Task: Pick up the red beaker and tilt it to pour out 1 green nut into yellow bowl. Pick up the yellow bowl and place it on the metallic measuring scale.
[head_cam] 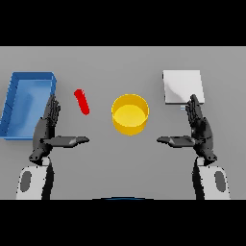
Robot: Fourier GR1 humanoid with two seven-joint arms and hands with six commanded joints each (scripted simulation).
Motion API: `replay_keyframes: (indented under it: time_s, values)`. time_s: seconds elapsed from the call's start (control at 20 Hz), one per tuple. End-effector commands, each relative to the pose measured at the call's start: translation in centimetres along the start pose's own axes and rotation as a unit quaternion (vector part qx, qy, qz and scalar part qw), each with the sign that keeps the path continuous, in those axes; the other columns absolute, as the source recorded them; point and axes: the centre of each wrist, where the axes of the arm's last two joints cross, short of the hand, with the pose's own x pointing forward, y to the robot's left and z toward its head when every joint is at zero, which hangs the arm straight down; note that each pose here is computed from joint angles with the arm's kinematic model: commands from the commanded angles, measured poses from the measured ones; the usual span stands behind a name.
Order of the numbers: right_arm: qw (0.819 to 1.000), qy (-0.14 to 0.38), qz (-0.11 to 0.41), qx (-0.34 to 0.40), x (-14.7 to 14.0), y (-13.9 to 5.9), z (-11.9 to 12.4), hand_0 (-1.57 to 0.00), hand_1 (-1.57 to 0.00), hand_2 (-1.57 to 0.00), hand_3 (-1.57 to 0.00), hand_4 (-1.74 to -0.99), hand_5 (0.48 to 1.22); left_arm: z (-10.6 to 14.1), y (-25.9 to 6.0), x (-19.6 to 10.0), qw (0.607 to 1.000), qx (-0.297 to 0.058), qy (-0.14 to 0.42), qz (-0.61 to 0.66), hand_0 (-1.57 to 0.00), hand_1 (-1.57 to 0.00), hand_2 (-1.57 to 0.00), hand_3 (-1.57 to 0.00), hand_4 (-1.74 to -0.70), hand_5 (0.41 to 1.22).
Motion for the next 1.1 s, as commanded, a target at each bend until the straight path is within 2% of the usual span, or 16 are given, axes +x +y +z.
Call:
replay_keyframes:
  time_s: [0.0,0.25,0.3,0.35,0.45,0.75,1.05]
  values:
    - [1.000,0.000,0.000,0.000,0.0,0.1,0.0,0.00,0.00,0.00,0.00,-1.167,0.599,0.1,0.1,0.0,1.000,0.001,0.000,0.000,0.00,0.00,0.00,0.00,-1.15,0.599]
    - [1.000,-0.005,0.000,-0.002,0.0,0.3,0.5,0.00,0.00,0.00,0.00,-1.167,0.599,0.7,0.6,-0.3,1.000,0.000,-0.001,-0.001,0.00,0.00,0.00,0.00,-1.15,0.599]
    - [0.996,-0.043,0.079,0.002,0.3,0.4,1.3,0.00,0.00,0.00,0.00,-1.167,0.599,1.4,0.8,0.1,0.999,-0.012,-0.011,-0.032,0.00,0.00,0.00,0.00,-1.15,0.599]
    - [0.991,-0.056,0.122,0.005,0.2,0.8,2.0,0.00,0.00,0.00,0.00,-1.163,0.595,2.0,0.7,0.7,0.998,-0.023,-0.020,-0.049,0.00,0.00,0.00,0.00,-1.16,0.599]
    - [0.985,-0.060,0.163,0.005,0.3,1.2,2.6,0.00,0.00,0.00,0.00,-1.160,0.591,2.7,0.9,1.3,0.997,-0.031,-0.014,-0.072,0.00,0.00,0.00,0.00,-1.16,0.599]
    - [0.986,-0.057,0.154,0.005,0.4,1.6,3.2,0.00,0.00,0.00,0.00,-1.199,0.603,3.0,0.2,1.6,0.994,-0.045,0.005,-0.098,0.00,0.00,0.00,0.00,-1.16,0.602]
    - [0.986,-0.065,0.151,0.015,1.1,1.3,3.2,0.00,0.00,0.00,0.00,-1.256,0.631,-1.0,-1.1,-0.6,0.991,-0.054,0.016,-0.118,0.00,0.00,0.00,0.00,-1.22,0.626]
